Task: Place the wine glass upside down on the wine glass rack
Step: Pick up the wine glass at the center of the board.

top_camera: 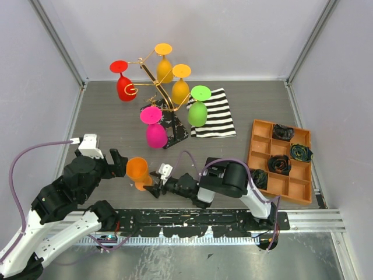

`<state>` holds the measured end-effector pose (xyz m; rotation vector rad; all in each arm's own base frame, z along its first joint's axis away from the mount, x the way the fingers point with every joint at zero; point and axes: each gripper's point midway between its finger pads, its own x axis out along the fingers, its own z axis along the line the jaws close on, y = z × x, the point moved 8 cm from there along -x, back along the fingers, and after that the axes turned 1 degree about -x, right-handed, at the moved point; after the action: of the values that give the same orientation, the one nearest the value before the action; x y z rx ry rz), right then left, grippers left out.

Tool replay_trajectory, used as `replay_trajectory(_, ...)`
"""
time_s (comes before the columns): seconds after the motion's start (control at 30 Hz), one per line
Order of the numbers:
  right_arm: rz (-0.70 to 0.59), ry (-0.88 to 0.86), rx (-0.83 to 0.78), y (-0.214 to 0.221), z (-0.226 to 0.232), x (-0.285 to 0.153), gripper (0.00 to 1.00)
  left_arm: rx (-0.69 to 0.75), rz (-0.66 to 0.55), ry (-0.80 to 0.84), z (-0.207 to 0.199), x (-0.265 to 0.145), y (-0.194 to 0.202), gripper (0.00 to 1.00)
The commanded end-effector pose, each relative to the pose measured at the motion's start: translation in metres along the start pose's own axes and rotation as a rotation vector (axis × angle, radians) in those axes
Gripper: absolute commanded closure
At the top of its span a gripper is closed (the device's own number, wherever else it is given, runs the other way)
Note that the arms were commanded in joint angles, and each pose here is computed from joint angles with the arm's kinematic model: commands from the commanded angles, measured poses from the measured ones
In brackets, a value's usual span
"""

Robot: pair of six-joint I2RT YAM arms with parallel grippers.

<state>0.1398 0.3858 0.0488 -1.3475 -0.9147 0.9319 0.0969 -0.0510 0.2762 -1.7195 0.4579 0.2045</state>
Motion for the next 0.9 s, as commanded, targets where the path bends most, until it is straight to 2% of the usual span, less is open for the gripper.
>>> replay_trajectory(0.0, -0.207, -0.033, 0.019, -0.034, 0.007, 0.019, 0.32, 0.003, -0.010, 0.007, -0.002, 0.004, 0.000, 0.02)
replay_trajectory(0.37, -0.229, -0.004, 0.005, -0.026, 0.004, 0.041, 0.41, 0.008, -0.006, 0.002, -0.003, 0.005, 0.001, 0.02)
replay_trajectory(0.7, -0.228, -0.005, -0.005, -0.020, 0.004, 0.047, 0.63, 0.008, -0.006, 0.001, -0.003, 0.005, 0.000, 0.02)
replay_trajectory(0.87, -0.211, -0.002, -0.012, -0.015, 0.004, 0.044, 0.68, 0.006, -0.009, 0.000, -0.002, 0.005, 0.000, 0.02)
